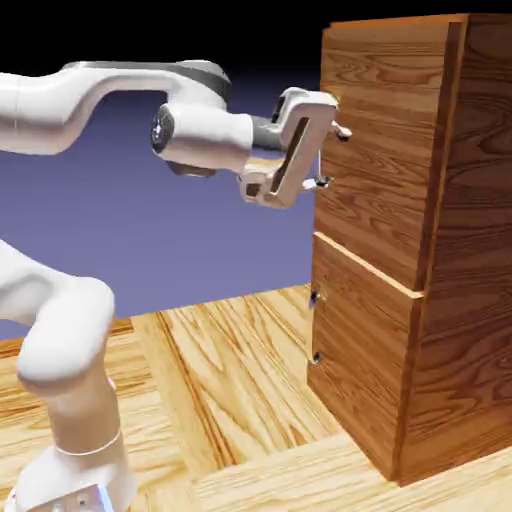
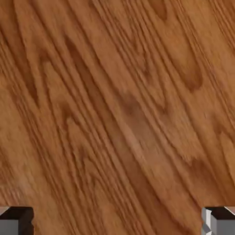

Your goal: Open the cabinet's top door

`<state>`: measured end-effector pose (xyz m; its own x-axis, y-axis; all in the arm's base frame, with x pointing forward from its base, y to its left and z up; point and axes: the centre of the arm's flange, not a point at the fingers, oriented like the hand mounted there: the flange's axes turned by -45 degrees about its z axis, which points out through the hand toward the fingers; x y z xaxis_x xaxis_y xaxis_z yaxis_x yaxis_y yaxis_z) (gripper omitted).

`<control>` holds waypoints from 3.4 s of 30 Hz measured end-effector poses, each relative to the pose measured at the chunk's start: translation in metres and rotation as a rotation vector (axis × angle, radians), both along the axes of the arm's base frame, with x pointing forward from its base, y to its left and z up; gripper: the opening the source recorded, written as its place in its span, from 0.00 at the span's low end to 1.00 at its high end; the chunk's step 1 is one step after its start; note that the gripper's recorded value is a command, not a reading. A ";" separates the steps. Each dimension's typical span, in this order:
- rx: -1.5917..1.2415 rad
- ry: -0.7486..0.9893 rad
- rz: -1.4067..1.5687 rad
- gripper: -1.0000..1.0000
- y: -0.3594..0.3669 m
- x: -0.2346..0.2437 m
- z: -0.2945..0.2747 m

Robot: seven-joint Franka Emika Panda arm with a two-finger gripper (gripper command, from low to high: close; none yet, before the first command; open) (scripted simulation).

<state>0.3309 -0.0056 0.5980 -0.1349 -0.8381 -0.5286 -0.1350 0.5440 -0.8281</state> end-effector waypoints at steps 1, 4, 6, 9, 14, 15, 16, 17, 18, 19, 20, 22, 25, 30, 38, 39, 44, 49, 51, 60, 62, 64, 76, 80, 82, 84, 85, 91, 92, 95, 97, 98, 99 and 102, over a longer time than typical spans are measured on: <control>0.051 -0.013 -0.009 0.50 0.004 -0.001 0.000; 0.204 -0.050 -0.032 0.50 0.017 -0.005 -0.001; 0.307 -0.073 -0.045 0.50 0.027 -0.007 -0.002; 0.462 -0.110 -0.067 0.50 0.038 -0.010 -0.003; 0.721 -0.169 -0.096 0.50 0.057 -0.015 -0.006; 0.773 -0.180 -0.100 0.50 0.062 -0.016 -0.007; 0.825 -0.191 -0.104 0.50 0.066 -0.016 -0.008; 0.877 -0.202 -0.107 0.50 0.070 -0.017 -0.009; 0.928 -0.211 -0.110 0.50 0.075 -0.017 -0.010; 0.984 -0.222 -0.113 0.50 0.080 -0.018 -0.011; 0.990 -0.223 -0.113 0.50 0.081 -0.018 -0.011; 0.988 -0.223 -0.113 0.50 0.081 -0.007 -0.011; 0.988 -0.223 -0.113 0.50 0.079 0.024 -0.011; 0.993 -0.204 -0.081 0.00 0.072 0.023 -0.011; 1.005 -0.129 0.059 0.00 0.048 -0.015 -0.011; 1.007 -0.119 0.077 0.00 0.045 -0.020 -0.011; 1.012 -0.067 0.170 0.00 0.025 -0.042 -0.011; 1.016 -0.023 0.251 0.00 0.006 -0.061 -0.011; 1.017 -0.007 0.279 0.00 0.000 -0.066 -0.011; 1.019 0.070 0.416 0.00 -0.037 -0.092 -0.011; 1.018 0.092 0.456 0.00 -0.048 -0.098 -0.011; 1.016 0.118 0.500 0.00 -0.061 -0.105 -0.011; 1.004 0.284 0.792 0.00 -0.151 -0.131 -0.011; 0.986 0.328 0.850 0.00 -0.171 -0.141 -0.009; 0.978 0.329 0.844 0.00 -0.167 -0.146 -0.006; 0.974 0.327 0.833 0.00 -0.162 -0.149 -0.004; 0.973 0.325 0.826 0.00 -0.159 -0.149 -0.004; 0.983 0.308 0.793 0.00 -0.149 -0.143 -0.006; 0.988 0.304 0.791 0.00 -0.149 -0.141 -0.007; 1.001 0.305 0.820 0.00 -0.161 -0.133 -0.011; 0.997 0.331 0.875 0.00 -0.178 -0.133 -0.011; 0.993 0.349 0.902 0.00 -0.187 -0.134 -0.011; 0.989 0.362 0.922 0.00 -0.193 -0.136 -0.011; 0.982 0.370 0.939 0.00 -0.194 -0.142 -0.008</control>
<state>0.1890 -0.1994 0.5902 0.0026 -0.0073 -1.0000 -0.8889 0.4581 -0.0056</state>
